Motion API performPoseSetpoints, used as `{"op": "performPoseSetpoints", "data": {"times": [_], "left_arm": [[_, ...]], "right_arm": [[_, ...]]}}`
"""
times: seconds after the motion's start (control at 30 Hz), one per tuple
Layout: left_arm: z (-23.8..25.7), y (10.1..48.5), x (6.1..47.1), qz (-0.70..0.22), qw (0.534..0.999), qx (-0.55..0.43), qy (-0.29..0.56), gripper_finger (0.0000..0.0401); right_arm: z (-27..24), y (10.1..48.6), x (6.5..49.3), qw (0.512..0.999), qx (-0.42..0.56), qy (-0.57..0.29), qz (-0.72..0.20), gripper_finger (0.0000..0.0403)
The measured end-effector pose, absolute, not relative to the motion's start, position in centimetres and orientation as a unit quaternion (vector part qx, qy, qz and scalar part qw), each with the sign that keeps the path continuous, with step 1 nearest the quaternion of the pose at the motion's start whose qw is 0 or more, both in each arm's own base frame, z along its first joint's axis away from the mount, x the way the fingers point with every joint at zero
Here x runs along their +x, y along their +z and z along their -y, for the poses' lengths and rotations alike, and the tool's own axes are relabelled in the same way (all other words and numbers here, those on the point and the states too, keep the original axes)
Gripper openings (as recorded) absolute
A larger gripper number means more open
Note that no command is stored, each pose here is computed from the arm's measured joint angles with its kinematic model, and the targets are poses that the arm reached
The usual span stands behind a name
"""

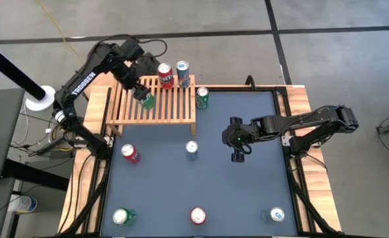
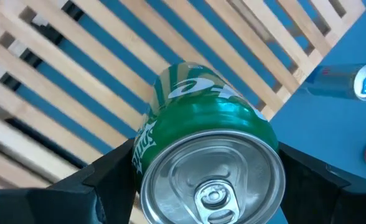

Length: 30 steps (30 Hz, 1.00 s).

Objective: Place canned beverage on shelf
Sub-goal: Put the middle right green soda can on the shelf

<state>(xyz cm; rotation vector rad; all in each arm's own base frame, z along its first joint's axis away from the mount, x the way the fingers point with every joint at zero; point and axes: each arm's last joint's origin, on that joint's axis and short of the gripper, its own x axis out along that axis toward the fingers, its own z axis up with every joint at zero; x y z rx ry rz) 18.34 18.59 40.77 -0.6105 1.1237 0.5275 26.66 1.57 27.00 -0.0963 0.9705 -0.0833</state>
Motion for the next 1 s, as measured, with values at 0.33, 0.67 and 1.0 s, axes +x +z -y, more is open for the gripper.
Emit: {"op": "performPoseSetpoints", "data": {"times": [0.33,0.67,1.0], "left_arm": [[-19.2,41.0,19.9,-0.517,0.776,-0.274,0.236,0.0289],[-17.5,41.3,20.7,-0.518,0.784,-0.262,0.221,0.0289],[-14.5,42.0,17.7,-0.508,0.789,-0.257,0.231,0.0289]], "right_arm": [[-1.6,27.0,26.7,0.883,-0.043,-0.041,-0.466,0.0000],[-1.6,27.0,26.7,0.882,-0.046,-0.039,-0.467,0.0000],[-1.6,27.0,26.7,0.882,-0.048,-0.038,-0.466,0.0000]]}}
